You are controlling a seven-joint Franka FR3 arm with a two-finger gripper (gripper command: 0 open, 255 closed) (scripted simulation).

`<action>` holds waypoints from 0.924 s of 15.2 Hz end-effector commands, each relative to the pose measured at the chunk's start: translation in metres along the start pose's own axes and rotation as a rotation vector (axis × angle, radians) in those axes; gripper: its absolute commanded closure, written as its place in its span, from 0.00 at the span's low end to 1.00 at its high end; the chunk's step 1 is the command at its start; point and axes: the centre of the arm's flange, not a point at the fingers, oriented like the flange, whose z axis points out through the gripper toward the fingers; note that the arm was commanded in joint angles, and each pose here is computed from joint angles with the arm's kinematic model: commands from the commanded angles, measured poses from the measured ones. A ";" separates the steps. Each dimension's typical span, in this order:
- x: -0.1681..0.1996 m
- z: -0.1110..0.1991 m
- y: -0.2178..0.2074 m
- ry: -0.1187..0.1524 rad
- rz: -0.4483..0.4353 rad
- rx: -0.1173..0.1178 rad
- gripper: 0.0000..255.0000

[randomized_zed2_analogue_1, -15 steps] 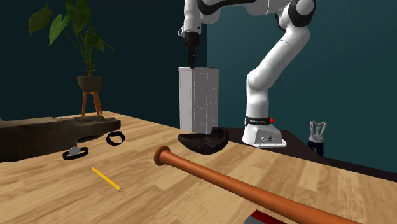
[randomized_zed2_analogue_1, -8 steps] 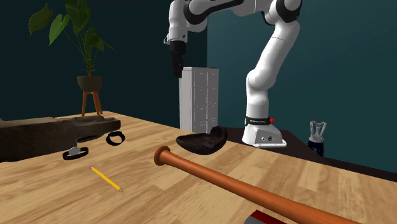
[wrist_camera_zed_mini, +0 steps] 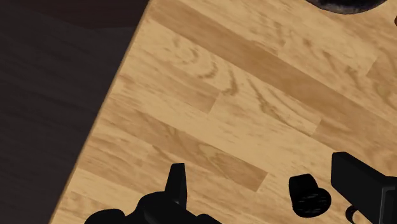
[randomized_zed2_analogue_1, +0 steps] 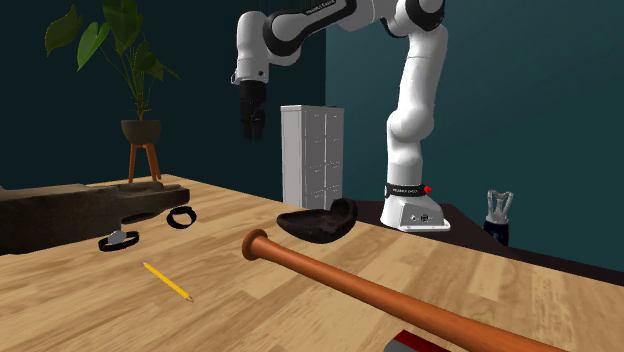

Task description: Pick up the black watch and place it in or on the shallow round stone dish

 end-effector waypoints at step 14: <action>0.126 0.118 -0.102 -0.012 0.046 -0.021 0.00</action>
